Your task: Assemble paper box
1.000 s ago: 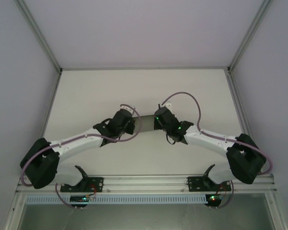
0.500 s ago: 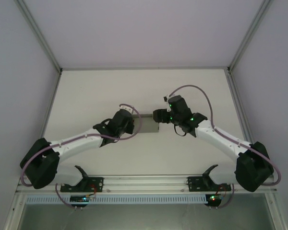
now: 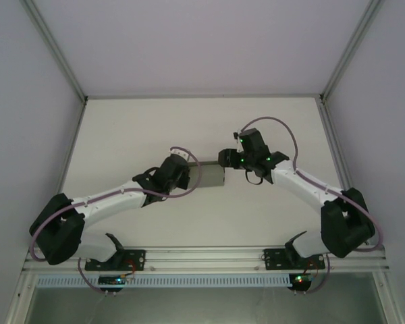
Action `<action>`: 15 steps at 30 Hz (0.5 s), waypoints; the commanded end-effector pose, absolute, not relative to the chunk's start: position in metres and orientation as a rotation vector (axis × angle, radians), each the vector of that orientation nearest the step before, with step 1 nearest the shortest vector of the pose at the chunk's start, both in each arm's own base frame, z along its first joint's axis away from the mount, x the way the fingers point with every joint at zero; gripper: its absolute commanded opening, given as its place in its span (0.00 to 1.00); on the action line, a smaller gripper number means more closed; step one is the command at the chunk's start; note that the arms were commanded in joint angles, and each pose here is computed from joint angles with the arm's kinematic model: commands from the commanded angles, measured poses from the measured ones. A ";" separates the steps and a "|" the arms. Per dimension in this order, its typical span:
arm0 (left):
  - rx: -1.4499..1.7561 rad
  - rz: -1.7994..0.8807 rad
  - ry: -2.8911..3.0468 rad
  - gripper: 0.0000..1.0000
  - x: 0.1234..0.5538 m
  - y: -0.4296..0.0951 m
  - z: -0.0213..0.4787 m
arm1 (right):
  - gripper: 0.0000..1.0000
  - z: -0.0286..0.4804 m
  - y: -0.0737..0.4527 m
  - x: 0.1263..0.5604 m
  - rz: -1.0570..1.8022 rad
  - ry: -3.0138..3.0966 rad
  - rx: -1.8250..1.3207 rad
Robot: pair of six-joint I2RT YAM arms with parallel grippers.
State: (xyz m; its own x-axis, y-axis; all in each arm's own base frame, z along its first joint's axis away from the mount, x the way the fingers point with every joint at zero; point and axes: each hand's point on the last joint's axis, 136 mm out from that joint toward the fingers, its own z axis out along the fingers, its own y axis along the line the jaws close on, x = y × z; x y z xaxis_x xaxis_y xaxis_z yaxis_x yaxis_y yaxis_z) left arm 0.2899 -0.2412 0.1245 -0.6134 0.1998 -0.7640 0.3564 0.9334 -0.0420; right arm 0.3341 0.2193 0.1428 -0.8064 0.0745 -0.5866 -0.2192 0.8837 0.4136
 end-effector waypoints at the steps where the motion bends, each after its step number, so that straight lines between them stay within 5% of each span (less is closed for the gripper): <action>1: 0.476 -0.174 2.316 0.24 0.281 -0.238 0.107 | 0.59 0.120 0.217 0.323 0.629 2.545 -0.093; 10: 0.575 -0.402 2.245 0.61 0.272 -0.255 0.147 | 0.49 0.089 0.205 0.301 0.583 2.618 -0.029; 15: 0.536 -0.510 2.252 0.67 0.275 -0.250 0.160 | 0.46 0.083 0.204 0.298 0.572 2.631 -0.022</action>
